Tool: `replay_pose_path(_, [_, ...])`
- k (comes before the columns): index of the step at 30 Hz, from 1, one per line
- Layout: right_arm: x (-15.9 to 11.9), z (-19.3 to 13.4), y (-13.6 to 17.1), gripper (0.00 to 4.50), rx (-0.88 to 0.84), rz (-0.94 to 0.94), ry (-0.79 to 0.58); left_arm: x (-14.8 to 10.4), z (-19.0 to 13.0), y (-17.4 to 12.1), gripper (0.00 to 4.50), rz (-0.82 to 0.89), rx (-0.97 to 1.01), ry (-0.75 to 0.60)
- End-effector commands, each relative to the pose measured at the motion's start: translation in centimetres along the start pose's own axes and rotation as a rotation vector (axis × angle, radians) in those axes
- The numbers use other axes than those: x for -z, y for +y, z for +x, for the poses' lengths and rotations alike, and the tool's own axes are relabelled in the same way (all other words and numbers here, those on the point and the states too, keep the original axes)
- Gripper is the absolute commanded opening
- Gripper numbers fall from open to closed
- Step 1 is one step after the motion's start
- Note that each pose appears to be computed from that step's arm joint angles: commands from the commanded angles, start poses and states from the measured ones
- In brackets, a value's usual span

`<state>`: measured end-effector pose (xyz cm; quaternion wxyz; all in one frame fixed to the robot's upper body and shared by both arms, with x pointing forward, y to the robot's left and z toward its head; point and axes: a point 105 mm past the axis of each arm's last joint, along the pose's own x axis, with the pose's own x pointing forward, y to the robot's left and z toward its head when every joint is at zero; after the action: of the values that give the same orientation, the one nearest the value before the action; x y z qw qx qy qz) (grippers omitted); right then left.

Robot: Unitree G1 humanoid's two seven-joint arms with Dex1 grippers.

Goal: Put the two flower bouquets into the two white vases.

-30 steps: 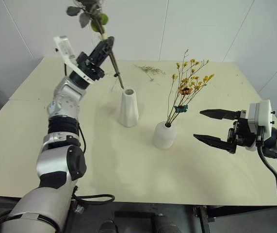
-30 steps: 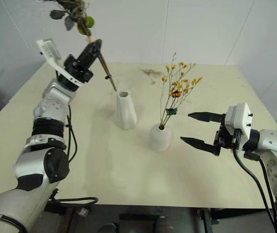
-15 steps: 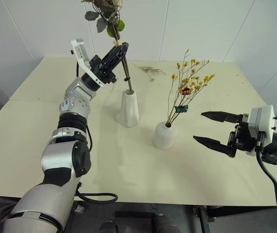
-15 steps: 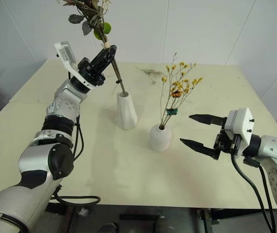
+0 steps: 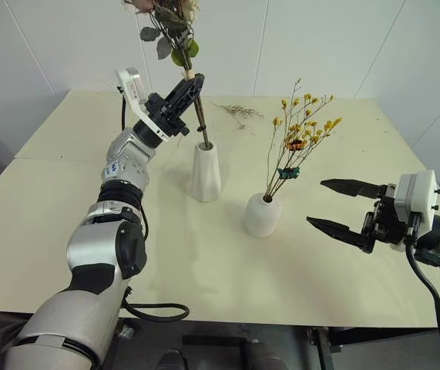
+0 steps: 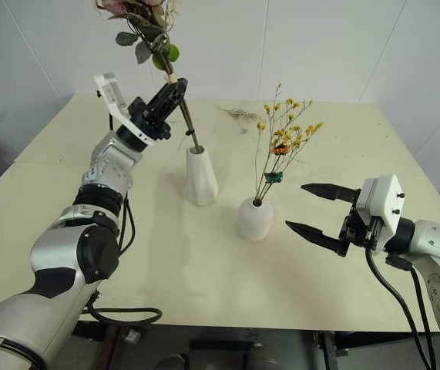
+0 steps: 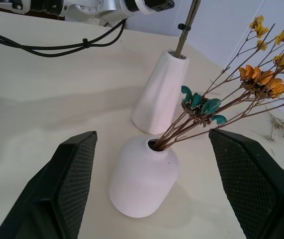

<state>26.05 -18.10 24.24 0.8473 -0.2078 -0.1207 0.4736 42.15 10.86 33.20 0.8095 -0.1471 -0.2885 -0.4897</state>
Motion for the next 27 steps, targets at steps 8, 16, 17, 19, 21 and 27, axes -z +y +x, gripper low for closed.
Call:
replay_pose_path(8, [-1.4, -0.3, 0.2, 3.80, 0.038, -0.035, -0.045, 0.0, 1.1, -0.8, 0.02, 0.058, 0.037, 0.003])
replay_pose_path(16, [-1.4, -0.2, 0.5, 3.80, 0.050, -0.028, -0.054, 1.4, 0.5, -1.0, 0.02, 0.066, 0.043, 0.034])
replay_pose_path(17, [-1.4, -0.2, 0.5, 3.80, 0.052, -0.027, -0.054, 1.5, 0.4, -0.9, 0.02, 0.065, 0.037, 0.037])
replay_pose_path(19, [-1.4, -0.2, 0.6, 3.80, 0.054, -0.025, -0.056, 1.7, 0.1, -0.7, 0.02, 0.071, 0.028, 0.046])
replay_pose_path(21, [-1.3, -0.2, 0.6, 3.80, 0.056, -0.023, -0.058, 2.0, -0.2, -0.6, 0.02, 0.082, 0.021, 0.058])
replay_pose_path(27, [-1.3, -0.1, 0.6, 3.80, 0.056, -0.020, -0.063, 2.6, -0.9, -0.3, 0.02, 0.102, -0.006, 0.081])
